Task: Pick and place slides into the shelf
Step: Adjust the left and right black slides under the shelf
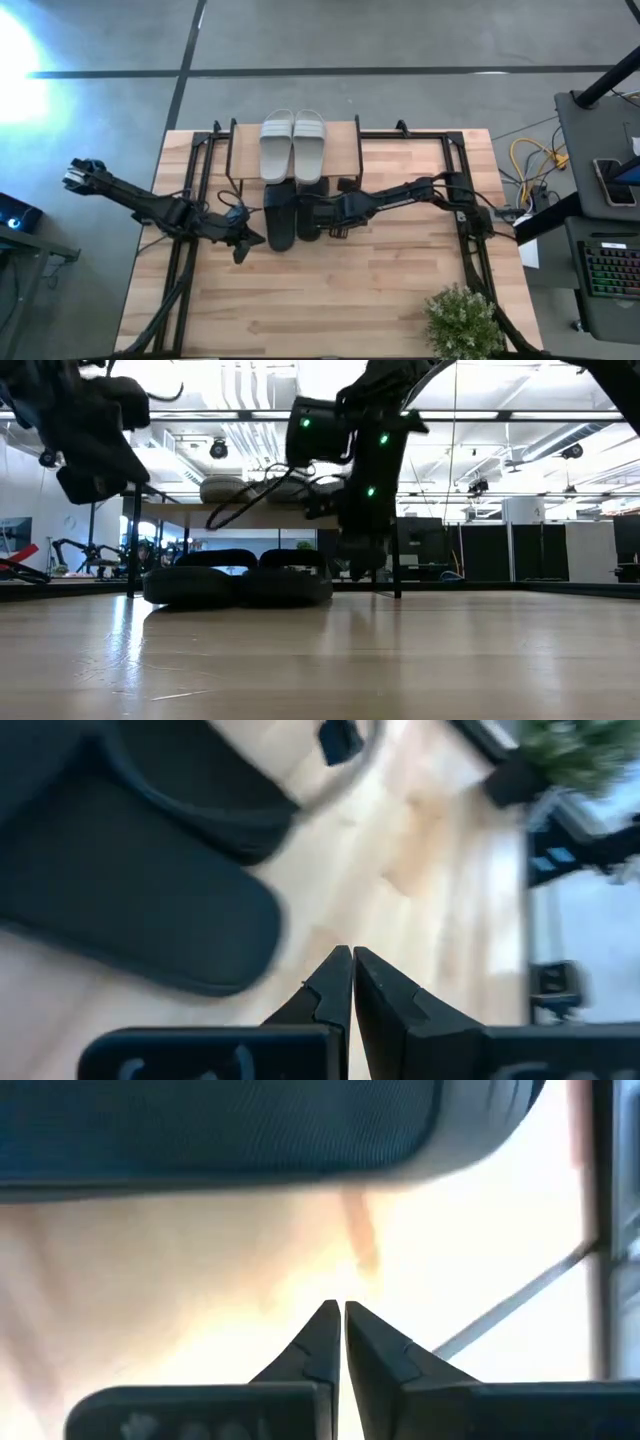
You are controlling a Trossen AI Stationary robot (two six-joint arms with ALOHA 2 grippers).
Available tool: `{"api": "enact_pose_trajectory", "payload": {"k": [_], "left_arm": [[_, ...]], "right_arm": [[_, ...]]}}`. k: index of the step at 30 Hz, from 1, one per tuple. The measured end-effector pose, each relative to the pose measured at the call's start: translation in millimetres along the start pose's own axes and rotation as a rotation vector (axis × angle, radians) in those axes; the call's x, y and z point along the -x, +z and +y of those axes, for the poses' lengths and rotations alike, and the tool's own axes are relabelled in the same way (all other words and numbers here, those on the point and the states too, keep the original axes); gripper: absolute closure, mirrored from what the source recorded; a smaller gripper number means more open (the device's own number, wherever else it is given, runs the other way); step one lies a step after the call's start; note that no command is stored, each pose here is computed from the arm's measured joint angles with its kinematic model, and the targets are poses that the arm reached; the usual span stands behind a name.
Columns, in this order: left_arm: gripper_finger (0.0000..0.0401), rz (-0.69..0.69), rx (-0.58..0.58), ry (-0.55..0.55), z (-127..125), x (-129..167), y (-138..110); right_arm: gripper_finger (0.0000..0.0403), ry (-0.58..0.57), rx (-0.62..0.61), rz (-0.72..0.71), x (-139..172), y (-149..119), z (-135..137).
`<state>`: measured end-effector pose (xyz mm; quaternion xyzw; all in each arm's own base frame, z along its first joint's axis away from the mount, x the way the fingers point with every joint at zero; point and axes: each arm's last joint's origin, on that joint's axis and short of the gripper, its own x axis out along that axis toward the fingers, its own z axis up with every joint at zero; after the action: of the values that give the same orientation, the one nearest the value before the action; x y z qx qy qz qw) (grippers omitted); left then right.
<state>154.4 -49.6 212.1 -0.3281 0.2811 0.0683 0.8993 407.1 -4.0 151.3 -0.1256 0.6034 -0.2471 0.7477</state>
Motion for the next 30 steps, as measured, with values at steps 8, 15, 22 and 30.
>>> {"api": "enact_pose_trajectory", "payload": {"k": [8, 15, 22, 30], "left_arm": [[0.0401, -0.053, -0.011, -0.264, -43, -16, -12], [0.0401, 0.047, -0.078, -0.104, -53, -62, -45], [0.0401, 0.053, -0.183, 0.146, -64, -92, -51], [0.0401, 0.158, -0.282, 0.415, -48, -105, -58]], "right_arm": [[0.039, 0.296, -0.543, 0.108, 37, -8, 15], [0.039, 0.374, -0.769, 0.106, 65, -14, 49], [0.039, 0.387, -0.855, 0.123, 78, -21, 67], [0.039, 0.408, -0.909, 0.067, 83, -19, 75]]}}
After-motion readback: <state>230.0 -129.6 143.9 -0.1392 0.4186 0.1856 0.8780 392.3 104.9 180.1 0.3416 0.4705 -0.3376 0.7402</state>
